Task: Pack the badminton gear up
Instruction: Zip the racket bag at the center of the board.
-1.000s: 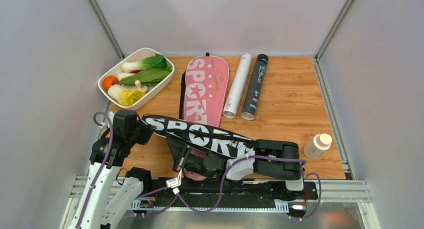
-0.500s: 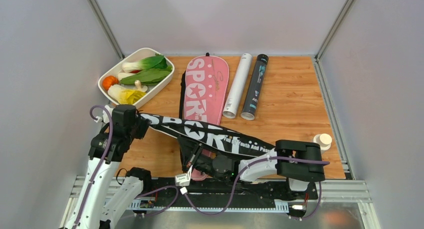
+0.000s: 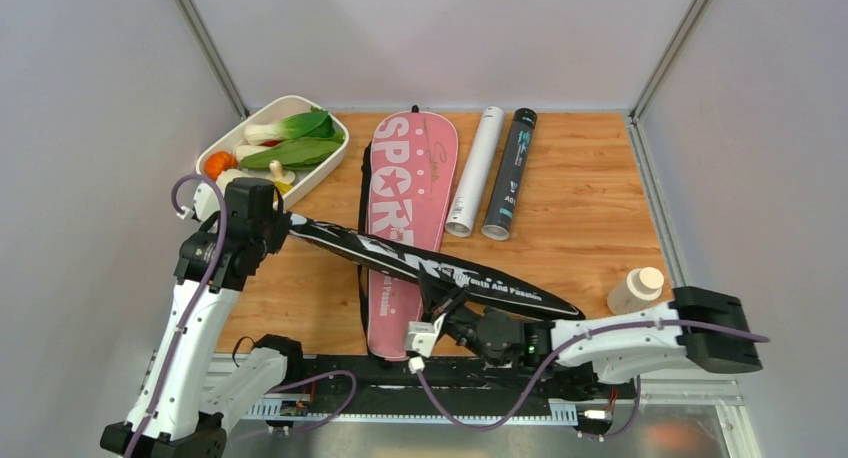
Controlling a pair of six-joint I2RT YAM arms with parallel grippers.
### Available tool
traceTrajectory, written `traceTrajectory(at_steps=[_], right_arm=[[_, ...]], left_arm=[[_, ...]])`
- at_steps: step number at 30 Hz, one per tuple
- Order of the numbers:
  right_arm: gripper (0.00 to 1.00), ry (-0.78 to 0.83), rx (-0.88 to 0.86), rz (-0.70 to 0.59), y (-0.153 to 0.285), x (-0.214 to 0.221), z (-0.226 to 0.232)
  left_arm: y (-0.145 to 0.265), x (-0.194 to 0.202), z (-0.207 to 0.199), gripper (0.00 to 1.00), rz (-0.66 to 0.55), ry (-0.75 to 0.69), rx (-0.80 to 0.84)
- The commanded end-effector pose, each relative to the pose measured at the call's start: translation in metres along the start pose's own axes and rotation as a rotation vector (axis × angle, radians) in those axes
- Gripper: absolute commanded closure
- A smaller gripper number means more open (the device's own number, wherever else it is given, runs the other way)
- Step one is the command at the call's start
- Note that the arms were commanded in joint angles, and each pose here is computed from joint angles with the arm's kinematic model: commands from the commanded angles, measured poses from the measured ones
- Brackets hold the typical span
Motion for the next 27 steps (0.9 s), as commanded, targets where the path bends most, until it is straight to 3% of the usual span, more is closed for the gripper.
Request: traceTrajectory(at_steps=[1, 10, 17, 19, 22, 27], right_arm=[[1.0, -0.13, -0.031, 0.108, 0.036, 0.017, -0.013], [1.0, -0.168, 0.051, 0.254, 0.09, 0.044, -0.061], [0.97, -0.226, 0.039, 0.176, 0.082, 0.027, -0.075], [0.87, -0.479, 0.141, 0.152, 0.064, 0.003, -0.088], [0.76, -0.925, 0.266, 0.251, 0.03, -0.035, -0.105], [0.67, -1.431, 0.183, 0.265, -0.004, -0.036, -0.106]], left_arm=[[0.005, -0.033, -0.013, 1.0, -0.246, 0.049, -0.041], [0.003, -0.049, -0.031, 1.0, -0.359, 0.067, -0.084], [-0.005, -0.044, -0.07, 1.0, -0.249, 0.008, 0.095], [-0.004, -0.042, -0.072, 1.0, -0.233, -0.015, 0.156], [-0.008, -0.035, -0.06, 1.0, -0.237, -0.046, 0.211], [-0.004, -0.035, -0.049, 1.0, -0.259, -0.033, 0.212]])
Point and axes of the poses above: each gripper's point midway between its finger pads, its own y axis back along the fingers, its own z axis along the line the jaws close on, x = y × z, the point moved 10 cm from there along y, back along the fingers
